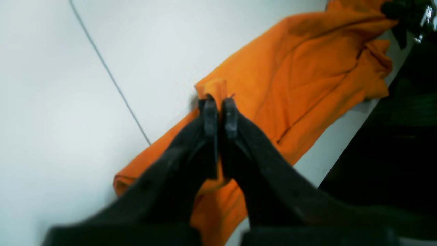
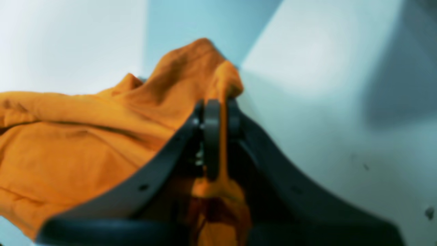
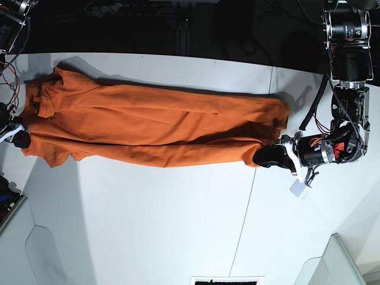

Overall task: Layout the t-shirt on the table in an organized manner, then fold the t-shirt properly
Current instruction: 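Lift the strip's hem end with the left gripper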

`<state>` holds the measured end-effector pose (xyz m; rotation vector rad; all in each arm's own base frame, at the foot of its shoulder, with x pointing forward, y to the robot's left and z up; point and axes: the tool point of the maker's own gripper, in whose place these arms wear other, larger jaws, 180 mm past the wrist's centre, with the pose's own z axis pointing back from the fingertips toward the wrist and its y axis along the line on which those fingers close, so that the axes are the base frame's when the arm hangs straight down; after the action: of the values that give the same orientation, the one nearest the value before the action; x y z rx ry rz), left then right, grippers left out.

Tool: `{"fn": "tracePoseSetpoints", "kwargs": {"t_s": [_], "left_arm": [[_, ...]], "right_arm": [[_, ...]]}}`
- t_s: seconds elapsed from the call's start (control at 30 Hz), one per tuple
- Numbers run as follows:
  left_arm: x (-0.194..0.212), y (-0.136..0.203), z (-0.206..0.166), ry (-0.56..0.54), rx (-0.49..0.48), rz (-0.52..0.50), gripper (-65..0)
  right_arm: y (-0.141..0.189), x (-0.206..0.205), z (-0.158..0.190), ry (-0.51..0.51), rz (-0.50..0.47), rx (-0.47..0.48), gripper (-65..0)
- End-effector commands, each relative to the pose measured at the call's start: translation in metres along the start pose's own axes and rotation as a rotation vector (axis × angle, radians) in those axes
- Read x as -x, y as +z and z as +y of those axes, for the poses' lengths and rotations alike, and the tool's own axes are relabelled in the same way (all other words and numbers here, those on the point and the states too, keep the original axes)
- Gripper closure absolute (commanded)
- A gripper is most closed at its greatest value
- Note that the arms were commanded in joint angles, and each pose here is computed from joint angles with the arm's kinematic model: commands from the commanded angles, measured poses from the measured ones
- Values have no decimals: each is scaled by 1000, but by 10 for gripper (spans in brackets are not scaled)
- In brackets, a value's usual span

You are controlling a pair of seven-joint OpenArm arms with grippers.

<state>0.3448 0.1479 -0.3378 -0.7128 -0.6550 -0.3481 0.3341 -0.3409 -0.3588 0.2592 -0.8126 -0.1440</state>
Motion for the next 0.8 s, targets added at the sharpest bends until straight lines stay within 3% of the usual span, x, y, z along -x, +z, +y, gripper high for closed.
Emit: {"fn": "tracePoseSetpoints", "kwargs": {"t_s": [0.0, 0.23, 0.43, 0.67, 0.77], "left_arm": [[-17, 9, -5, -41, 10, -48, 0], [6, 24, -24, -98, 5, -31, 0], [17, 46, -10, -44, -53, -76, 0], [53, 44, -8, 0, -67, -2, 0], [58, 44, -7, 2, -75, 10, -168]], "right_arm": [[11, -26, -2, 19, -70, -12, 0], [29, -9, -5, 6, -73, -21, 0], [41, 6, -13, 13, -59, 7, 0], [42, 5, -10, 3, -70, -8, 0], [42, 5, -10, 3, -69, -7, 0]]}}
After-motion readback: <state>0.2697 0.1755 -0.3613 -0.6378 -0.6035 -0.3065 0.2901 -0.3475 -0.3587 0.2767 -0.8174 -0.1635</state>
